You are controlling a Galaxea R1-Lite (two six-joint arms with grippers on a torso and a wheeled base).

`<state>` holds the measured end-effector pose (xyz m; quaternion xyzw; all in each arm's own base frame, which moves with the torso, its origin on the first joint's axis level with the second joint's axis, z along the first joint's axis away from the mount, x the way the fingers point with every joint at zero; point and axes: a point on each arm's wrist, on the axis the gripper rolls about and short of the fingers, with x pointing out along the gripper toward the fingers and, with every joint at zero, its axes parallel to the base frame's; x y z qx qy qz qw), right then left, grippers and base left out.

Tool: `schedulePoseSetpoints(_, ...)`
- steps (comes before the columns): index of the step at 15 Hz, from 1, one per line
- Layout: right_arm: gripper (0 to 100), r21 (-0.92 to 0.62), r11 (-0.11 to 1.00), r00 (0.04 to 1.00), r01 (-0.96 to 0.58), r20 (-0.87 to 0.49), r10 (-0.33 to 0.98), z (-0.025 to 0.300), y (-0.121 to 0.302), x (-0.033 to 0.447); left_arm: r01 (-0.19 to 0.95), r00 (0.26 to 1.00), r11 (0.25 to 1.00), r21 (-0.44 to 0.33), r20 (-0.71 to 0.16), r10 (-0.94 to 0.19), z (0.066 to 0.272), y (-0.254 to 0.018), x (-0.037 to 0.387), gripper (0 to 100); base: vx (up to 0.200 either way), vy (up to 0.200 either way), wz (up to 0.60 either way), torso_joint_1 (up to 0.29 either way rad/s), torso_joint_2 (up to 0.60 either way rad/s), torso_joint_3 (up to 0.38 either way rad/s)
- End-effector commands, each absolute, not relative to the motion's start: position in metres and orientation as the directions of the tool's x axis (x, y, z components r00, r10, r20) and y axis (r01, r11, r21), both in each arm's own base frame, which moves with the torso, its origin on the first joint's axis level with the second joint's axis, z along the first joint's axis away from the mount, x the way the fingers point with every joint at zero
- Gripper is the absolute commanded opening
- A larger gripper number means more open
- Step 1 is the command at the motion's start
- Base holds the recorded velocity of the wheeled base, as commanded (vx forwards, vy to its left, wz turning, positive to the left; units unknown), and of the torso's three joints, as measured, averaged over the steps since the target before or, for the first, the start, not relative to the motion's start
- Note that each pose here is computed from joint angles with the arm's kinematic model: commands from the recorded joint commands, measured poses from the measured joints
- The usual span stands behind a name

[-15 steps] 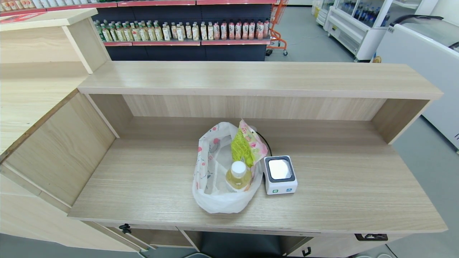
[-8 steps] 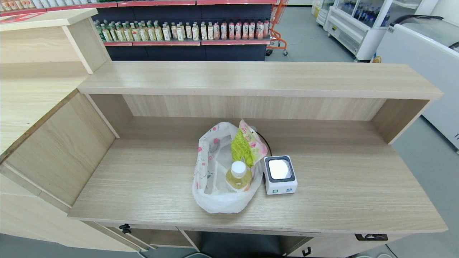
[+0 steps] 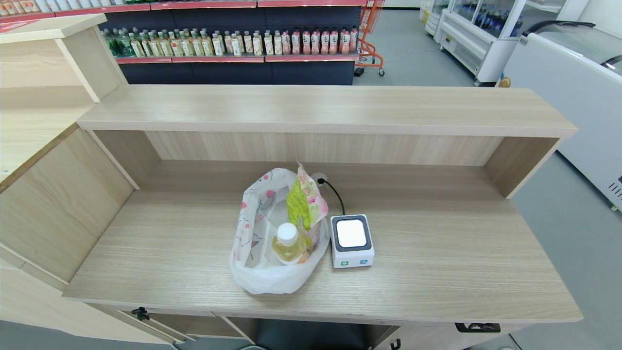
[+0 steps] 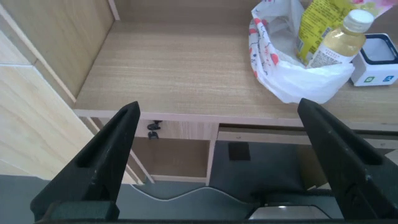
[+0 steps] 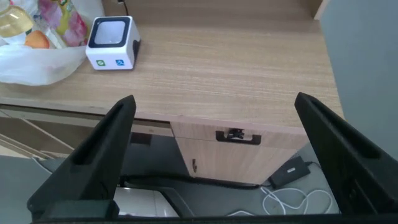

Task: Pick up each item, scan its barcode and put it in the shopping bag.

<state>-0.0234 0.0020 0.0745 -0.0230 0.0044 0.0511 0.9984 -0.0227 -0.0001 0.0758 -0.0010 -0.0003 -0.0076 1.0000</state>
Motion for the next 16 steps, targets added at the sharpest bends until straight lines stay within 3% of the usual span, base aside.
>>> schedulePoseSetpoints(1,100,-0.046,0.994,0.995,-0.103,-0.015,0.103,0.0744,0.002,-0.0232,0.015,1.0,1.0,-0.003,0.003,-0.015,0.0758,-0.0001,-0.0228,100,0.0,0.0,0.0,0.0,0.0,0.0)
schedulePoseSetpoints(8,100,-0.046,0.994,0.995,-0.103,-0.015,0.103,0.0744,0.002,-0.0232,0.015,1.0,1.0,-0.003,0.003,-0.015,0.0758,-0.0001,-0.0228,100,0.171,0.0,0.0,0.005,0.0,0.003)
schedulePoseSetpoints(11,100,-0.045,0.994,0.995,-0.103,-0.015,0.103,0.0744,0.002,-0.0232,0.015,1.0,1.0,-0.003,0.002,-0.015,0.0758,-0.0001,-0.0227,100,0.0,0.0,0.0,0.0,0.0,0.0)
schedulePoseSetpoints(12,0,-0.049,0.993,0.995,-0.103,-0.015,0.103,0.0744,0.002,-0.0232,0.015,1.0,1.0,-0.003,0.002,-0.015,0.0758,-0.0001,-0.0227,100,0.0,0.0,0.0,0.0,0.0,0.0)
schedulePoseSetpoints(16,0,-0.045,0.994,0.995,-0.102,-0.015,0.101,0.0744,0.002,-0.0232,0.015,1.0,1.0,-0.003,0.002,-0.015,0.0758,-0.0001,-0.0227,100,0.0,0.0,0.0,0.0,0.0,0.0)
